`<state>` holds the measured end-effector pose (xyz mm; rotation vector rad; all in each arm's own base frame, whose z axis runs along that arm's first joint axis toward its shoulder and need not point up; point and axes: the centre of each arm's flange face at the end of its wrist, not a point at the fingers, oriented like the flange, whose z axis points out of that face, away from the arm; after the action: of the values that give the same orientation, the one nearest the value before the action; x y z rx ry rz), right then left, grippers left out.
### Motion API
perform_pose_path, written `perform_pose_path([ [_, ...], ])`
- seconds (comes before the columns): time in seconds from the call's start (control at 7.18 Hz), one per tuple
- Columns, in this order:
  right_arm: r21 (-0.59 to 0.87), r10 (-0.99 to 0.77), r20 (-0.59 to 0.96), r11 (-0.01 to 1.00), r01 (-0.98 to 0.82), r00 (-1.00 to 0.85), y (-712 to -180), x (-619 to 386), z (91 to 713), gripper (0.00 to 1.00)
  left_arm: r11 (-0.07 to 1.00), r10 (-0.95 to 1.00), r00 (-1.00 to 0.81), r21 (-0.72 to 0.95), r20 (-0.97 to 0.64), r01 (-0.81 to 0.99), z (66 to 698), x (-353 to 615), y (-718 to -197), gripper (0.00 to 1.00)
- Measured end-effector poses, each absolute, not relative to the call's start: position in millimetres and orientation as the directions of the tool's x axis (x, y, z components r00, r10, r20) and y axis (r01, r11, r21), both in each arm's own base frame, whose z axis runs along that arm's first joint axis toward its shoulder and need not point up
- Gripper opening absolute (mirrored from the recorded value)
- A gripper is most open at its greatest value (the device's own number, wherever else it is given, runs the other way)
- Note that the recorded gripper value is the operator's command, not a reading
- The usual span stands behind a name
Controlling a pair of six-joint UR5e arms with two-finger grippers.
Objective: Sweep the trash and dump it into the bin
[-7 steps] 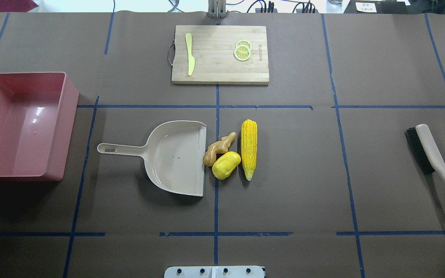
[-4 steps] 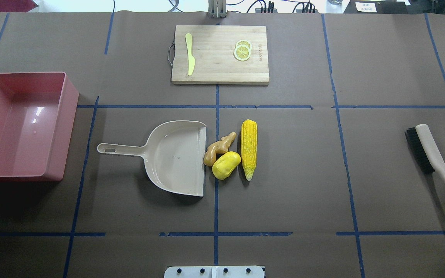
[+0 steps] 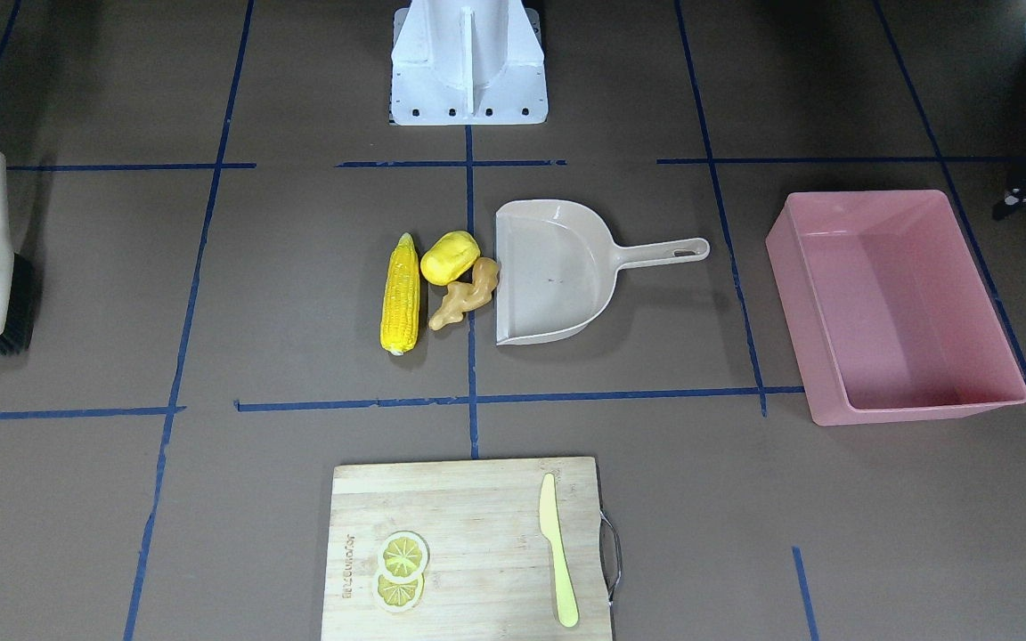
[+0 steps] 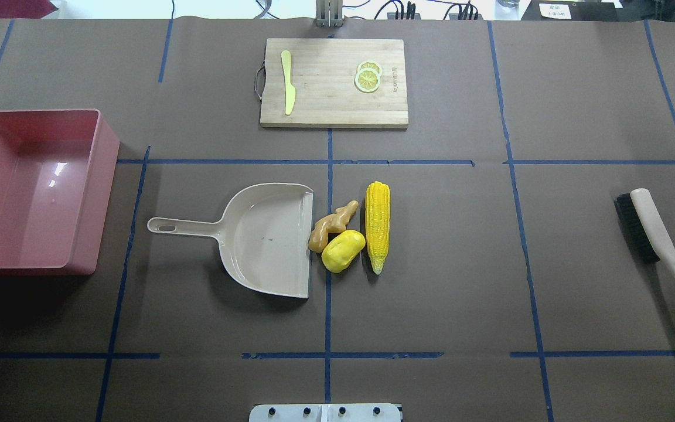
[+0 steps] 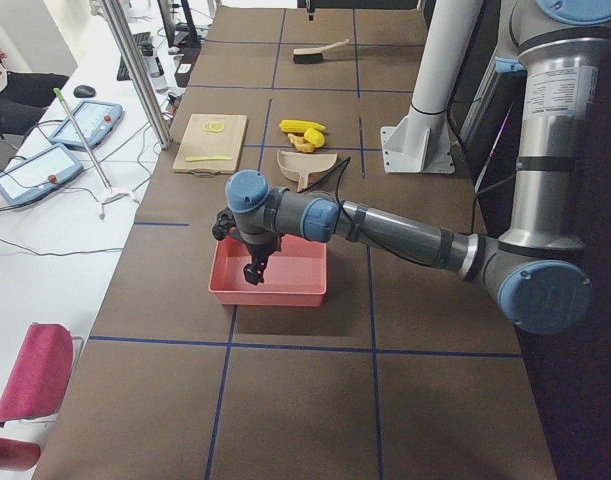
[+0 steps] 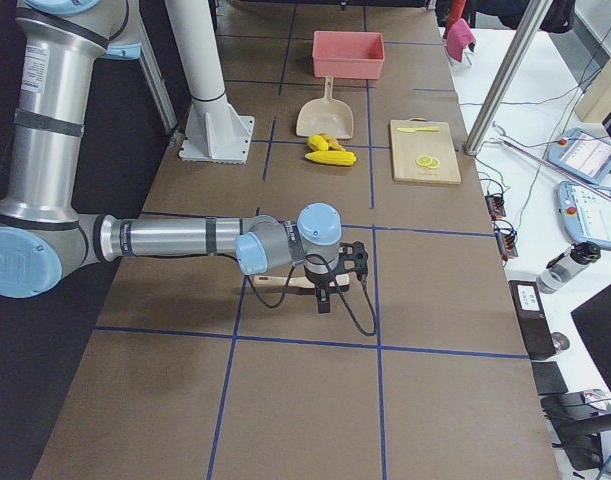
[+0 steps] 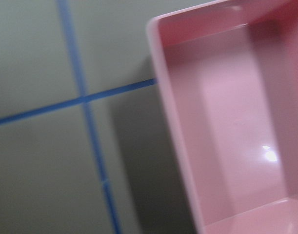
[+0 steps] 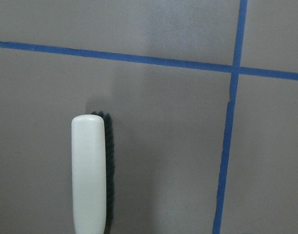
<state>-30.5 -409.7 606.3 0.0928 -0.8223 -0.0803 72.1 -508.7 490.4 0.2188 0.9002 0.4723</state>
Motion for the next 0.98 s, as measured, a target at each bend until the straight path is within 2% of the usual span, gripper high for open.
perform_pose_path([
  [0.28, 0.072, -0.087, 0.721, 0.996, 0.05, 0.688, -379.6, -62.8, 593.7, 0.89, 0.756, 0.654, 0.439, 0.519, -0.616, -0.398, 411.0, 153.4, -526.3, 1.0],
  [0.56, 0.08, -0.128, 0.717, 0.992, 0.101, 0.685, -354.7, -82.7, 596.0, 0.89, 0.653, 0.758, 0.406, 0.597, -0.511, -0.467, 362.0, 221.1, -529.0, 1.0],
  [0.7, 0.086, -0.145, 0.717, 0.989, 0.119, 0.682, -344.4, -93.5, 598.4, 0.92, 0.62, 0.784, 0.392, 0.612, -0.48, -0.491, 351.4, 244.6, -524.5, 1.0],
  [0.98, 0.085, -0.158, 0.708, 0.987, 0.138, 0.689, -327.5, -116.3, 606.0, 0.92, 0.571, 0.821, 0.369, 0.635, -0.436, -0.52, 336.1, 275.6, -517.1, 1.0],
])
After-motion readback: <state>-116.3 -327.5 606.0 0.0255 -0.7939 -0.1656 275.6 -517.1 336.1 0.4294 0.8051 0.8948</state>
